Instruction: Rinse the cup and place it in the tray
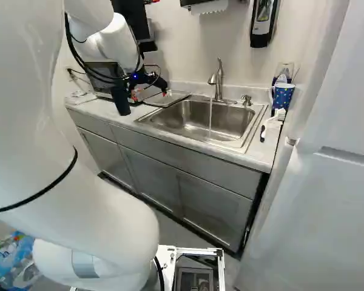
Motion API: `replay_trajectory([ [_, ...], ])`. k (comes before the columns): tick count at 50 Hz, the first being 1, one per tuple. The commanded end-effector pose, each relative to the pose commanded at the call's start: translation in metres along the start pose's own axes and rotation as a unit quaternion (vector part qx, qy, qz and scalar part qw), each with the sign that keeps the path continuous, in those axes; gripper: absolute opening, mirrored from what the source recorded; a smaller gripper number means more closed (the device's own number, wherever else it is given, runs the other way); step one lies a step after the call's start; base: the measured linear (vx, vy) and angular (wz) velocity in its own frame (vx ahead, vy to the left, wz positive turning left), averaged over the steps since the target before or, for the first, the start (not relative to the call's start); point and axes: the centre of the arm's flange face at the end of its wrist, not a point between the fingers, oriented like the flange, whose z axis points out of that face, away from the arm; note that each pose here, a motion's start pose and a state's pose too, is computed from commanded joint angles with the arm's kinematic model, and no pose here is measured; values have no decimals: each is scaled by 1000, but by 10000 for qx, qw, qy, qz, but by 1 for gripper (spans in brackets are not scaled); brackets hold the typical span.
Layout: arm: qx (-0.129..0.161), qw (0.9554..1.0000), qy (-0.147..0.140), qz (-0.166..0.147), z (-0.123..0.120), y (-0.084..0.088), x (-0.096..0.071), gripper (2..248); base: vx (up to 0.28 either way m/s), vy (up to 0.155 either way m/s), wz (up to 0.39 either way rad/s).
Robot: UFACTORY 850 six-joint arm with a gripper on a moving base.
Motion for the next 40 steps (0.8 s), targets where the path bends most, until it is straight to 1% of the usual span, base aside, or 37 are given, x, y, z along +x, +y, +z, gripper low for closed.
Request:
replay_trajectory([
  [18,203,9996,20,-217,3,-29,6,247,0,0,0],
  [40,500,9977,289,-343,9,-66,18,247,0,0,0],
])
